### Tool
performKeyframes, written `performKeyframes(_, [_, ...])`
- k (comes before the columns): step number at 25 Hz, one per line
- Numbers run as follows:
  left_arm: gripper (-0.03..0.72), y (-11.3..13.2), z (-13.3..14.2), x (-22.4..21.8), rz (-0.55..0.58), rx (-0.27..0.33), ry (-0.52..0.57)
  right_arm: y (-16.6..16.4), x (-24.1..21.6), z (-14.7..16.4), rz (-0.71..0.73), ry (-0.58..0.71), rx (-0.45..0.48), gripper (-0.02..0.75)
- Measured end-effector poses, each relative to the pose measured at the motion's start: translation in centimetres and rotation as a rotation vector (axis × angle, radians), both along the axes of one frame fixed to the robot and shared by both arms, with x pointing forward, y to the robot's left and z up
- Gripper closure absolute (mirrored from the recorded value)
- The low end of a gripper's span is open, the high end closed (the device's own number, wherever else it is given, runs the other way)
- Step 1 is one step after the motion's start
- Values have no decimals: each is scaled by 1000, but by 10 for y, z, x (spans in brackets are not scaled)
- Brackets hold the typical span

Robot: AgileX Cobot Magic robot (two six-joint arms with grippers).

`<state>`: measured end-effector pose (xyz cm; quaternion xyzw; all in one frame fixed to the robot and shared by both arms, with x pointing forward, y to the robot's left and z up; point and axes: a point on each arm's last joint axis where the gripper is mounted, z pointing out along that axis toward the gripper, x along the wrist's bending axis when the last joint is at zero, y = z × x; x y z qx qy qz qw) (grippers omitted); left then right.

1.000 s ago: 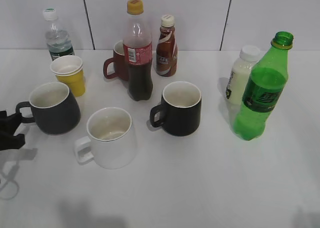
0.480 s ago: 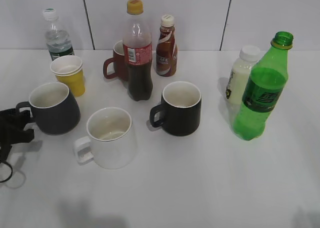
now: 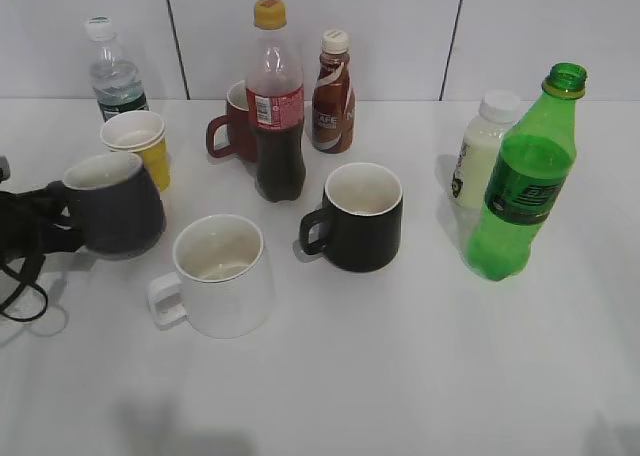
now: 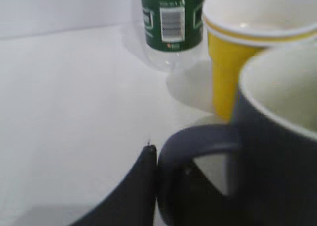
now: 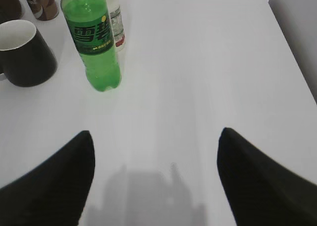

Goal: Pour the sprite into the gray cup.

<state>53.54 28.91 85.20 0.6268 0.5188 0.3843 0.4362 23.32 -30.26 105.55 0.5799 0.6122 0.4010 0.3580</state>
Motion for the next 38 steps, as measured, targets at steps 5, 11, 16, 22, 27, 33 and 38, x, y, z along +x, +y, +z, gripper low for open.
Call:
performKeyframes(5, [636,-2,-2,3,-31,17,19,2,0,0,14,2,20,161])
performKeyframes(11, [636,-3,6,-4,-38,19,0,9,6,12,76,-58,71,197])
performKeyframes(16, [636,-3,40,-20,-45,22,-91,18,62,39,122,-267,24,235])
performKeyframes(22, [636,-5,80,-37,-70,47,-172,30,155,13,128,-128,15,236])
performKeyframes(27, [636,-7,104,-43,-86,66,-244,46,197,-36,193,116,-40,236])
performKeyframes(33, [636,-7,119,-47,-89,71,-301,64,218,-73,235,239,-90,189])
performKeyframes(38, [636,-7,125,-50,-93,68,-321,70,231,-87,204,208,-136,145])
